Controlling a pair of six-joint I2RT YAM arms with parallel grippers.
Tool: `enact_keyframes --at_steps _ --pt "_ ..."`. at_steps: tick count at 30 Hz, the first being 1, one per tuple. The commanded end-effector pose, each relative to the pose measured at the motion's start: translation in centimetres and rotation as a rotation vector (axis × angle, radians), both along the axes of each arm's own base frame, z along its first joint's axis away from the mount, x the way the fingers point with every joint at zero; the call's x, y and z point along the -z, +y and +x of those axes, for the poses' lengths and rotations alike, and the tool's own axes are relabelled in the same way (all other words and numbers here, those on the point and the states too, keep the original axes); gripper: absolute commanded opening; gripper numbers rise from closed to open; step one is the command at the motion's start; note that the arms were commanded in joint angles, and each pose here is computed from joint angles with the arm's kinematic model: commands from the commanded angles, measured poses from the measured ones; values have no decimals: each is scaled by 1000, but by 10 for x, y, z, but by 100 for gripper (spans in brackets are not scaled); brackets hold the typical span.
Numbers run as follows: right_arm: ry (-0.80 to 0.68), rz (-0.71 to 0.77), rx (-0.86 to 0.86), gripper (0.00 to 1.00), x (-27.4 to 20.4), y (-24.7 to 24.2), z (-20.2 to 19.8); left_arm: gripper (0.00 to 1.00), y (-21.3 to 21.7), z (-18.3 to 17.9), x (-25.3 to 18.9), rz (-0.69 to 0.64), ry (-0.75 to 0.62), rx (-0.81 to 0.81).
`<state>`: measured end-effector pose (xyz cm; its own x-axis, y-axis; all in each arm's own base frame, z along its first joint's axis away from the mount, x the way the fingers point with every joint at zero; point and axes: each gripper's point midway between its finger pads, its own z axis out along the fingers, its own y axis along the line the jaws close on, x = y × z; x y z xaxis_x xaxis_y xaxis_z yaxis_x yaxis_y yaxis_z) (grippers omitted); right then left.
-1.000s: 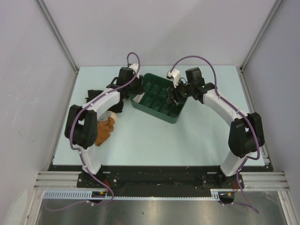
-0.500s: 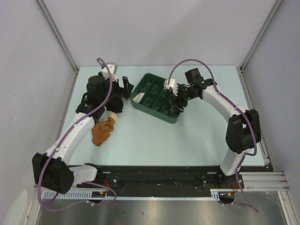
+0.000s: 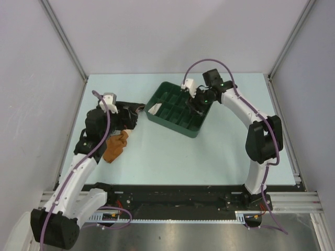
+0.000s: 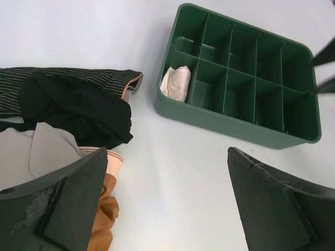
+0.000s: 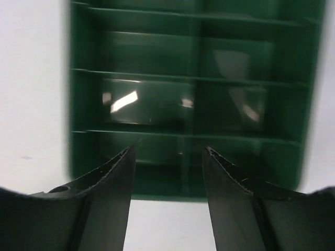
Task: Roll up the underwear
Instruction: Move the storage box to the center of the board.
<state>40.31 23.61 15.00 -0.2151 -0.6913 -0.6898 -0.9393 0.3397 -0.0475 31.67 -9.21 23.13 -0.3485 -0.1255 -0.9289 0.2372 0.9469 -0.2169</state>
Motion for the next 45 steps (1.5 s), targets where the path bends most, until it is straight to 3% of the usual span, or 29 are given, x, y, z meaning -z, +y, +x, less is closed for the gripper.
enact_keyframes --at_steps 1,13,25,28,34,37,45 --pt "-36 -27 158 57 3 -34 50 100 5 -22 6 -18 -12 -5" --pt "32 26 124 52 21 -5 71 100 4 -47 7 -49 -5 9" --pt "132 -12 106 46 60 12 60 100 8 -57 10 -49 -1 -5" --pt "142 -24 113 41 68 11 59 100 8 -58 11 -48 3 -4" --pt "108 -45 154 9 70 8 71 100 10 -61 11 -48 1 -10" --pt "83 -21 189 1 62 6 80 100 11 -61 11 -48 1 -16" --pt "44 30 304 0 46 -20 115 100 10 -60 10 -53 4 -15"
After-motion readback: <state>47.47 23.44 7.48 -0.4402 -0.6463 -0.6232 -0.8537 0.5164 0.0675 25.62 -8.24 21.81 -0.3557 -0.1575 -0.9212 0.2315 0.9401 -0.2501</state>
